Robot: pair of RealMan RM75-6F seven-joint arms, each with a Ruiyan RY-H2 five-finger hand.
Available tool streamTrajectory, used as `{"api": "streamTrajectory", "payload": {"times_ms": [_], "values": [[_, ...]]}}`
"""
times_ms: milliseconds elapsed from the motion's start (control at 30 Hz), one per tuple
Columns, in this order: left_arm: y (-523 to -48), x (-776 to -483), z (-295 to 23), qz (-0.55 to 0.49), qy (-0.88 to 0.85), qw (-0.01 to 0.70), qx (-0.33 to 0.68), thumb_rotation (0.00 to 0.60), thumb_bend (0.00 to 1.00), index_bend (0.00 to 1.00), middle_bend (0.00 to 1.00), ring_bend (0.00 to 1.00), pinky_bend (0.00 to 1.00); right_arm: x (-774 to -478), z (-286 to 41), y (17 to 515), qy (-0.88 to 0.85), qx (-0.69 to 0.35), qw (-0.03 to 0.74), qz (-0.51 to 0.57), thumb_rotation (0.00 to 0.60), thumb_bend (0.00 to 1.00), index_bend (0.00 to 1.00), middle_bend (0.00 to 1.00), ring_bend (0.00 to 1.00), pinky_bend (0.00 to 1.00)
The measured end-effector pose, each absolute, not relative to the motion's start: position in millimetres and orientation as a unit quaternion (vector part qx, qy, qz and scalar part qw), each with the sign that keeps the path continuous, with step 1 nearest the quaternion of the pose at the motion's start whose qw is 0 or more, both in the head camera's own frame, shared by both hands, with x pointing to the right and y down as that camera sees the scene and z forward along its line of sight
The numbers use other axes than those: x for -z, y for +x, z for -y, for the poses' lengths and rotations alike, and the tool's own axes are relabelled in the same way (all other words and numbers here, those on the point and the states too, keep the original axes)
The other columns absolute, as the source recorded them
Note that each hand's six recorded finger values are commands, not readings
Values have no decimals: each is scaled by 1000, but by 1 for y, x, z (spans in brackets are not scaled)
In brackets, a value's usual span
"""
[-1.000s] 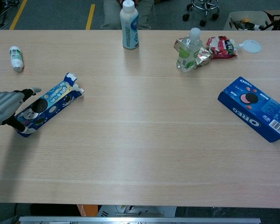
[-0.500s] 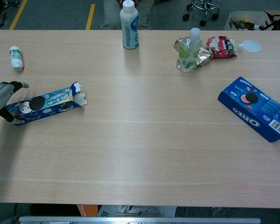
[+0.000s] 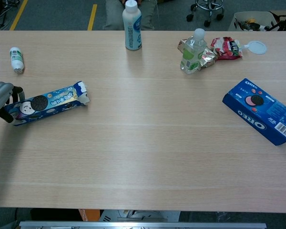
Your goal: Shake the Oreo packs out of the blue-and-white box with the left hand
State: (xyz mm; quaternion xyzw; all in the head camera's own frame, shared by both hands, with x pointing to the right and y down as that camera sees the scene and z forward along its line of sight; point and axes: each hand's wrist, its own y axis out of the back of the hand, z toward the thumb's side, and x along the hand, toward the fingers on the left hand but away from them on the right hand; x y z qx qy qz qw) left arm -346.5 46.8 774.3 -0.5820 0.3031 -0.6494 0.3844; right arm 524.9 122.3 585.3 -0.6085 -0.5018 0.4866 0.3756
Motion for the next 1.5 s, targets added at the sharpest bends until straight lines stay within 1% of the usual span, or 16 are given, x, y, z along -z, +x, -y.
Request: {"api": "streamTrajectory", "payload": {"times_ms": [100,300,667,1133,1300,1500], "values": [[-343,-768,-43,-298,-582,397,644,600,64,523,565,484,626,-585,-124,526,-608,-487,375,503,600,333,408,443,458,456],[-334,-744,-34,-283,-578,444,624,600,64,522,564,484,627,-585,-124,527,-607,-489,374,503,600,333,408,443,458,456],[-295,-695,-20,-227,-551,568,568,600,64,515,554,475,625,-588,-124,526,-609,-489,372,502,600,333,407,443,458,456],[-255,-664,-19,-152,-479,679,535,600,64,497,541,455,625,-587,-127,530,-607,-491,370,504,600,333,407,443,458,456],[-246,-658,-20,-129,-459,699,534,600,64,490,539,450,625,-587,-127,531,-606,-491,369,505,600,333,407,443,458,456],[-240,-650,-21,-131,-453,705,530,600,64,489,537,450,625,-587,-127,532,-607,-489,369,506,600,333,407,443,458,456]]}}
